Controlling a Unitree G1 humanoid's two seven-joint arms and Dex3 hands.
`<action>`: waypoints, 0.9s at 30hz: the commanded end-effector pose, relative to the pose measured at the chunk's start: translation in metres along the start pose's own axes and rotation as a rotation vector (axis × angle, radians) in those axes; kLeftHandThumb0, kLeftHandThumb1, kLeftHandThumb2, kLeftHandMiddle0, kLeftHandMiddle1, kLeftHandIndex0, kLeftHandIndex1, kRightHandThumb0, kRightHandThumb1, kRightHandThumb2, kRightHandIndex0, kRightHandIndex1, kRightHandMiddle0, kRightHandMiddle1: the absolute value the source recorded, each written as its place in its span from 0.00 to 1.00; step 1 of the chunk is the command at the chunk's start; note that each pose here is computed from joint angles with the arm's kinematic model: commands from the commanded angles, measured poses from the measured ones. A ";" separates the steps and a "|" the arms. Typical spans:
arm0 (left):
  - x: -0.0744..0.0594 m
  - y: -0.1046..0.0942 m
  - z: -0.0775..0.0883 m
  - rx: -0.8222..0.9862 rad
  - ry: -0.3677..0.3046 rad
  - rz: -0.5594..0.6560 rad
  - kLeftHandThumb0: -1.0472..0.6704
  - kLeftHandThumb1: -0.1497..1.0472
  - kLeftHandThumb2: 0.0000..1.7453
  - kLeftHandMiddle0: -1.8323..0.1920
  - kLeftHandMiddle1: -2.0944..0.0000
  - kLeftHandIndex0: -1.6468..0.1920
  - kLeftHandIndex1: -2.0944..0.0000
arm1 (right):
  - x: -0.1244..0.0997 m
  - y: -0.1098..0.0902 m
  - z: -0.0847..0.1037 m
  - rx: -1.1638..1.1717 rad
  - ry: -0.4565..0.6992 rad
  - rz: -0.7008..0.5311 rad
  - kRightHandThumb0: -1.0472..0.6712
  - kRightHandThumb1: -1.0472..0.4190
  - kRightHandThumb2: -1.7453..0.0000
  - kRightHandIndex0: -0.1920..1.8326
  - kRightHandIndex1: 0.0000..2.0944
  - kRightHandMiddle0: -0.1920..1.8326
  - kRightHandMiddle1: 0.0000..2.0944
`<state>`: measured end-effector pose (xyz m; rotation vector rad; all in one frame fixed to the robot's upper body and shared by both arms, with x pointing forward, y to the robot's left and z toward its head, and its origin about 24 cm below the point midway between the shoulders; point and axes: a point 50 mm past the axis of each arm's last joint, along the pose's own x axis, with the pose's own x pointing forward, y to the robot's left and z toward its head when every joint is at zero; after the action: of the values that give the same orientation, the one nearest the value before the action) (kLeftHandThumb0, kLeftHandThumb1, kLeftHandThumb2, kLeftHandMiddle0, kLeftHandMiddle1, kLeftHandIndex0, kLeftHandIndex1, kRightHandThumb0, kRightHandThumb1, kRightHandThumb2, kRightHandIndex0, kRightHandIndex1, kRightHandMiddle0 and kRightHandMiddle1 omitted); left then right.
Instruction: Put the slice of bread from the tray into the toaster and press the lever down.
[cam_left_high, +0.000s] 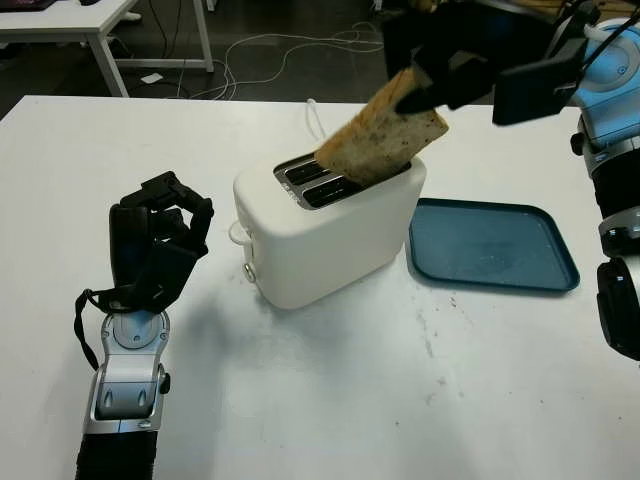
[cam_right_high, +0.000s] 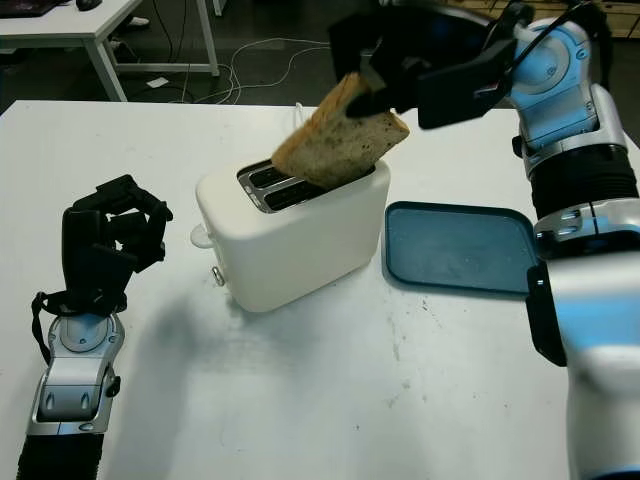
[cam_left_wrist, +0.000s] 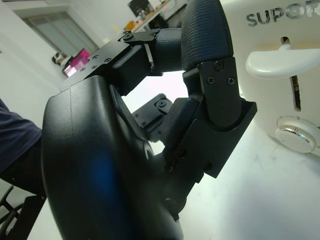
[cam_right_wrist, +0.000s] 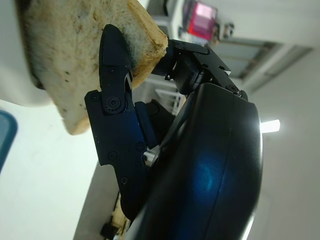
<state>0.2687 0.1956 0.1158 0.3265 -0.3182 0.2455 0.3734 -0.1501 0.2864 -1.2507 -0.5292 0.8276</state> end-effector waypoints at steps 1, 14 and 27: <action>0.000 0.000 0.002 -0.007 -0.006 0.008 0.15 0.68 0.46 0.27 0.27 0.32 0.27 | 0.005 0.003 0.010 -0.050 -0.036 0.039 0.38 0.09 0.77 0.63 0.83 0.48 0.83; -0.001 0.000 0.001 -0.003 -0.002 0.013 0.14 0.68 0.46 0.27 0.27 0.32 0.28 | 0.031 0.006 0.049 -0.255 -0.124 0.193 0.33 0.09 0.78 0.65 0.83 0.52 0.83; -0.003 -0.001 -0.001 -0.012 0.001 0.011 0.14 0.67 0.47 0.26 0.27 0.32 0.28 | 0.051 0.009 0.058 -0.463 -0.108 0.210 0.33 0.09 0.79 0.65 0.83 0.52 0.83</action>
<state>0.2680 0.1943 0.1145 0.3120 -0.3147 0.2477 0.3597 -0.0759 0.2813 -1.6734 -0.6767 1.0083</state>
